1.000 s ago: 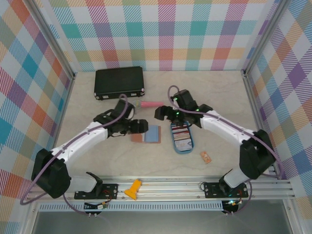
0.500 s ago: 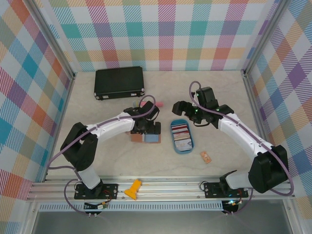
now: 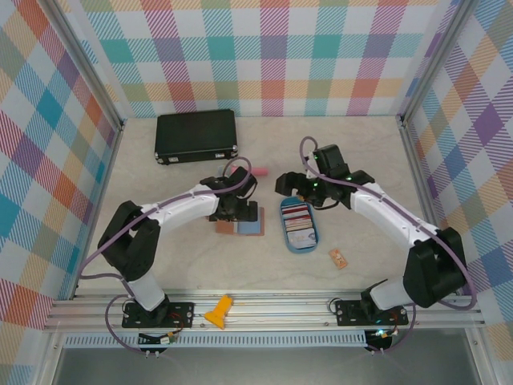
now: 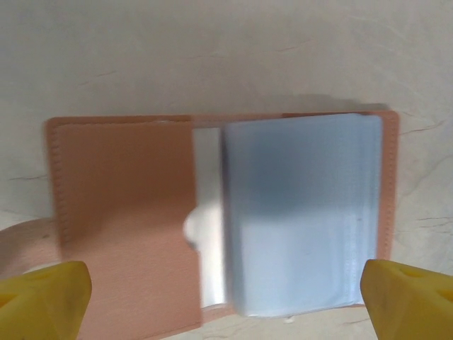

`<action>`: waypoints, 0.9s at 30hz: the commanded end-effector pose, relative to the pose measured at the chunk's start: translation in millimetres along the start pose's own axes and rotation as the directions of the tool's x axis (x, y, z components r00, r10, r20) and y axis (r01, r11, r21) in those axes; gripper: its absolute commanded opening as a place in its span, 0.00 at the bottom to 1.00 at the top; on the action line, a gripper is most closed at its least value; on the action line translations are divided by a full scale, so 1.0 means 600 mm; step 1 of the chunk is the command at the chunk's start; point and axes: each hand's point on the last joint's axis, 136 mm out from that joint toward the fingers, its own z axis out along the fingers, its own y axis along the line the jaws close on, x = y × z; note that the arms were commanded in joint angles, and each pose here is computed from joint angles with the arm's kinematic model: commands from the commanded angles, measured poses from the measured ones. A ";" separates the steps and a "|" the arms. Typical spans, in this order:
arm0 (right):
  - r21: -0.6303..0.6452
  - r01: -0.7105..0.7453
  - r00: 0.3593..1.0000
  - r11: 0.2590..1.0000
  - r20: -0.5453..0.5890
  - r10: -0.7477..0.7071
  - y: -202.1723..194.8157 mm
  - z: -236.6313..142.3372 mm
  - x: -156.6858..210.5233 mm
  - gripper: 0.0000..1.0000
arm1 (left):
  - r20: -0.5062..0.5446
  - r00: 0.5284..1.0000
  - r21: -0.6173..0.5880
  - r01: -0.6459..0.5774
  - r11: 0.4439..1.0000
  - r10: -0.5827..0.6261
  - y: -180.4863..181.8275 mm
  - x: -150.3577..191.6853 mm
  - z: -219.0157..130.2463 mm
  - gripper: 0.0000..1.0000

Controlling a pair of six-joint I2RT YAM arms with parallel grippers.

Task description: Put the credit cards into the card holder

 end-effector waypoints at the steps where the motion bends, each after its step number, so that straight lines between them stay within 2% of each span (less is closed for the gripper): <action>1: -0.016 0.047 0.999 0.999 -0.020 -0.047 0.045 0.020 0.005 0.91 | -0.006 1.000 0.018 0.010 1.000 -0.010 0.032 0.005 -0.022 0.95; 6: 0.042 0.051 0.998 0.998 -0.048 -0.049 0.076 0.073 0.025 0.90 | -0.026 0.999 0.108 0.028 0.994 -0.025 0.042 0.014 -0.021 0.88; 11: 0.080 0.021 0.998 0.997 -0.066 -0.016 0.092 0.129 0.038 0.89 | -0.038 0.999 0.101 0.034 0.994 -0.030 0.074 0.012 -0.015 0.76; 19: 0.138 -0.014 0.995 0.990 -0.097 0.028 0.098 0.197 0.051 0.89 | -0.076 0.997 0.141 0.023 0.990 -0.012 0.102 0.020 -0.006 0.74; 27: 0.167 -0.031 0.990 0.985 -0.130 0.053 0.094 0.243 0.057 0.89 | -0.122 0.992 0.171 0.035 0.985 -0.014 0.105 0.039 0.027 0.64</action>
